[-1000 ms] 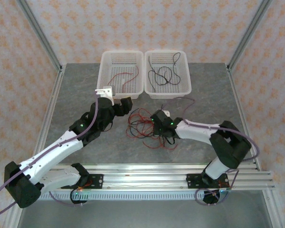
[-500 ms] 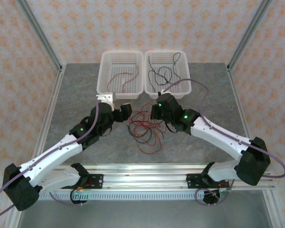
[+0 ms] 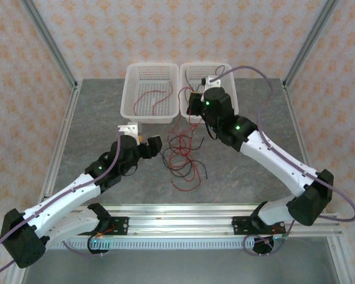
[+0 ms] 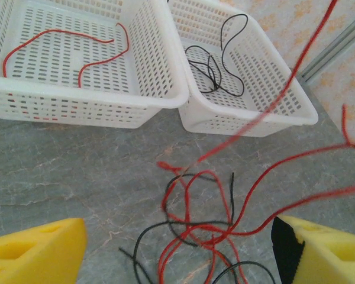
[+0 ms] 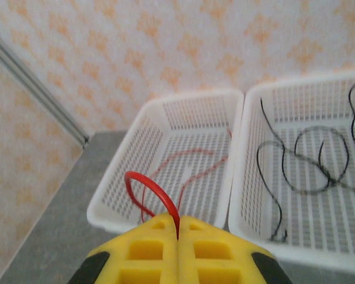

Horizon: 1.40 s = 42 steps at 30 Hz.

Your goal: Untangle the cables

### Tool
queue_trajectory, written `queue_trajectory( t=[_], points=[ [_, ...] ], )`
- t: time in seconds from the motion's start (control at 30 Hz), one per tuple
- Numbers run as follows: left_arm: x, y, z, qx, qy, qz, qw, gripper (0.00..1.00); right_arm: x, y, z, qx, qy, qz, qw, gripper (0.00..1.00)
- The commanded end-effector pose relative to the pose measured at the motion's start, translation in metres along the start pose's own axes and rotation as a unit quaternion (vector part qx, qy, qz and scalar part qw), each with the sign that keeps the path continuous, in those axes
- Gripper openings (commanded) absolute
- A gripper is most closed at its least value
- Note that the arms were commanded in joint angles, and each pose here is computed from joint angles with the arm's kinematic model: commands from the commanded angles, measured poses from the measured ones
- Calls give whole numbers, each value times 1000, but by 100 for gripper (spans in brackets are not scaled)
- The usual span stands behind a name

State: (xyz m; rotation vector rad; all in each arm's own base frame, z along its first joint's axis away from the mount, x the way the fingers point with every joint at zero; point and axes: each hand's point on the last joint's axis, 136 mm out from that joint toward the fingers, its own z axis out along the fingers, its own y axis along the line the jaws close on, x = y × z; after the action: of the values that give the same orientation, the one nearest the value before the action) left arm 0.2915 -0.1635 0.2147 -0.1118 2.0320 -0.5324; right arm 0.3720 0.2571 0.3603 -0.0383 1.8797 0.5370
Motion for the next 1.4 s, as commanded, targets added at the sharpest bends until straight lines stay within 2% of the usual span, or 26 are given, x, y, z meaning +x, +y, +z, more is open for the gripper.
queue_trajectory(
  t=[0.0, 0.3, 0.43, 0.57, 0.7, 0.83, 1.03, 1.13, 1.23, 1.37],
  points=[
    [-8, -1, -6, 9, -19, -18, 1000, 82, -25, 8, 5, -2, -36, -20, 999, 0],
    [-12, 2, -12, 4, -29, -16, 999, 82, -68, 36, -9, -53, -72, 10, 996, 0],
    [-18, -23, -14, 66, -39, 0, 997, 81, -84, 43, -23, -75, -80, 51, 993, 0],
    [-20, -68, -23, 151, -77, 73, 983, 81, -80, 38, -27, -66, -69, 99, 990, 0],
    [-11, -95, -18, 161, -118, 171, 965, 82, -64, 33, -23, -65, -53, 132, 988, 0],
    [0, -107, 0, 153, -147, 229, 950, 85, -49, 31, -16, -67, -40, 146, 986, 0],
    [-6, -98, 42, 65, -176, 267, 945, 91, -37, 29, -15, -71, -28, 154, 985, 0],
    [-12, -82, 65, 21, -164, 249, 954, 91, -41, 30, -20, -75, -31, 155, 985, 0],
    [-14, -63, 76, 12, -163, 212, 964, 91, -53, 34, -30, -86, -39, 150, 984, 0],
    [-19, -44, 91, -1, -169, 194, 966, 91, -70, 43, -45, -105, -46, 147, 982, 0]
  ],
)
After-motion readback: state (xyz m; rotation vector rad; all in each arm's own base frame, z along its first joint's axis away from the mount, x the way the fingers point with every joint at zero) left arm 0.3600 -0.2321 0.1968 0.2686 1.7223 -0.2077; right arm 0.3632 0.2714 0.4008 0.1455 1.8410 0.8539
